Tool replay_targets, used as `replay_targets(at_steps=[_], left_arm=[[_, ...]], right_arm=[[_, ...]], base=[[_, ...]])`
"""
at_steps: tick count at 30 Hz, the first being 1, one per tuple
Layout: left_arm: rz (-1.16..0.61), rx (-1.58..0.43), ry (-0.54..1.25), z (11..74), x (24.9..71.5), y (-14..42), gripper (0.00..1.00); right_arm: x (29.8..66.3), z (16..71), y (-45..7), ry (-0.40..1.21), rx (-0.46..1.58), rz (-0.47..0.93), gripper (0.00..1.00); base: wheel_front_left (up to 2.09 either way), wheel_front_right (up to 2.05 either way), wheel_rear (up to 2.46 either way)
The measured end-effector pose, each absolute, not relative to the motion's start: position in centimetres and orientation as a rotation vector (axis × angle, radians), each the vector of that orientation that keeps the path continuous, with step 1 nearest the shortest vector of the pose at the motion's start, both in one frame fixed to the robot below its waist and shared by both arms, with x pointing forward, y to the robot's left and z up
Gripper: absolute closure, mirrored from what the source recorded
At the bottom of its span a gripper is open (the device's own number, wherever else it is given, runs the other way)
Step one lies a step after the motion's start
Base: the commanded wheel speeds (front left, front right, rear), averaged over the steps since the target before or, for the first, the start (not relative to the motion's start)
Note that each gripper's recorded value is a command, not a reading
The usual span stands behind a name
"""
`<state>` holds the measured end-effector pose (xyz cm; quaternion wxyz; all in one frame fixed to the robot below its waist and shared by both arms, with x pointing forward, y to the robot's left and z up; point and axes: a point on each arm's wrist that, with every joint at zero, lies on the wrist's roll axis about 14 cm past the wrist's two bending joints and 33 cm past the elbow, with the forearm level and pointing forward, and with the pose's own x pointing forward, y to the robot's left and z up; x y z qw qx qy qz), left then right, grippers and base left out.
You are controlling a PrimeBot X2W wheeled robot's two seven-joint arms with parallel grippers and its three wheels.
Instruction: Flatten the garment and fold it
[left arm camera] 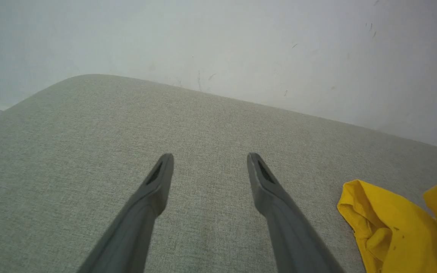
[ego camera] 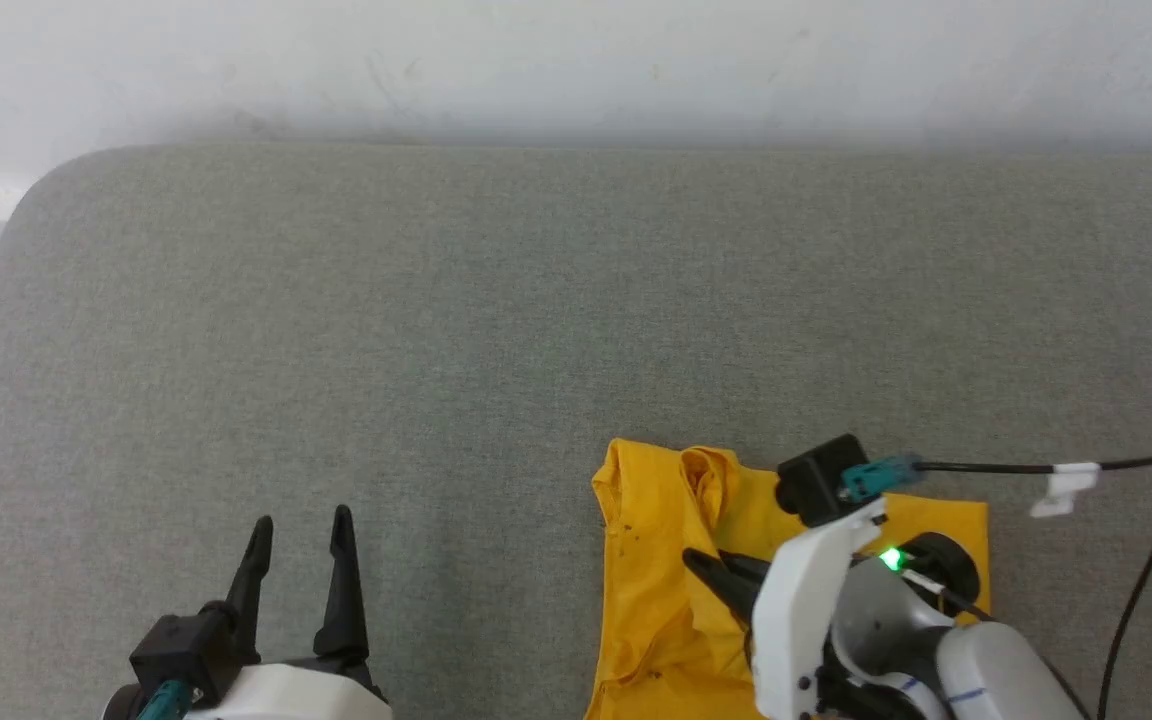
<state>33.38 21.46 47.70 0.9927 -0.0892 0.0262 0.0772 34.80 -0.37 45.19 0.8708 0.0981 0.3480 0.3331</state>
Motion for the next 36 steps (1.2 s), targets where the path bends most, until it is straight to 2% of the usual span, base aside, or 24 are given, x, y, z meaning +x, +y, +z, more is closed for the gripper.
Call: replay_targets(at_steps=[9,10,13,14,15,21,25,31,36], left_arm=[[0.164,-0.202,0.07,47.0,33.2,21.1,0.0],[0.164,-0.204,0.071,47.0,33.1,21.0,0.0],[0.158,-0.207,0.071,46.9,33.1,20.9,0.0],[0.158,-0.207,0.067,47.0,33.1,20.9,0.0],[0.158,-0.208,0.064,47.1,33.1,20.9,0.0],[0.146,-0.21,0.054,47.4,33.0,20.8,0.0],[0.131,-0.207,0.053,47.5,33.2,20.6,0.0],[0.098,-0.211,0.063,47.2,33.4,19.5,0.0],[0.077,-0.212,0.07,47.1,34.0,18.9,0.0]], right_arm=[[34.9,40.8,0.6,0.805,0.068,0.682,1.0],[34.8,40.3,0.6,0.814,0.064,0.681,0.93],[34.3,39.1,0.7,0.845,0.045,0.682,0.55],[34.3,38.9,0.7,0.847,0.043,0.681,0.35],[34.3,38.8,0.7,0.846,0.044,0.681,0.0],[34.0,40.0,1.6,0.815,0.141,0.701,0.0],[35.7,42.7,0.4,0.717,0.215,0.653,0.0],[37.5,44.9,-7.8,0.583,0.255,0.393,0.0],[36.6,45.2,-16.0,0.529,0.208,0.153,0.0]], base=[[0.0,0.0,0.0],[0.0,0.0,0.0],[0.0,0.0,0.0],[0.0,0.0,0.0],[0.0,0.0,0.0],[0.0,0.0,0.0],[0.0,0.0,0.0],[0.0,0.0,0.0],[0.0,0.0,0.0]])
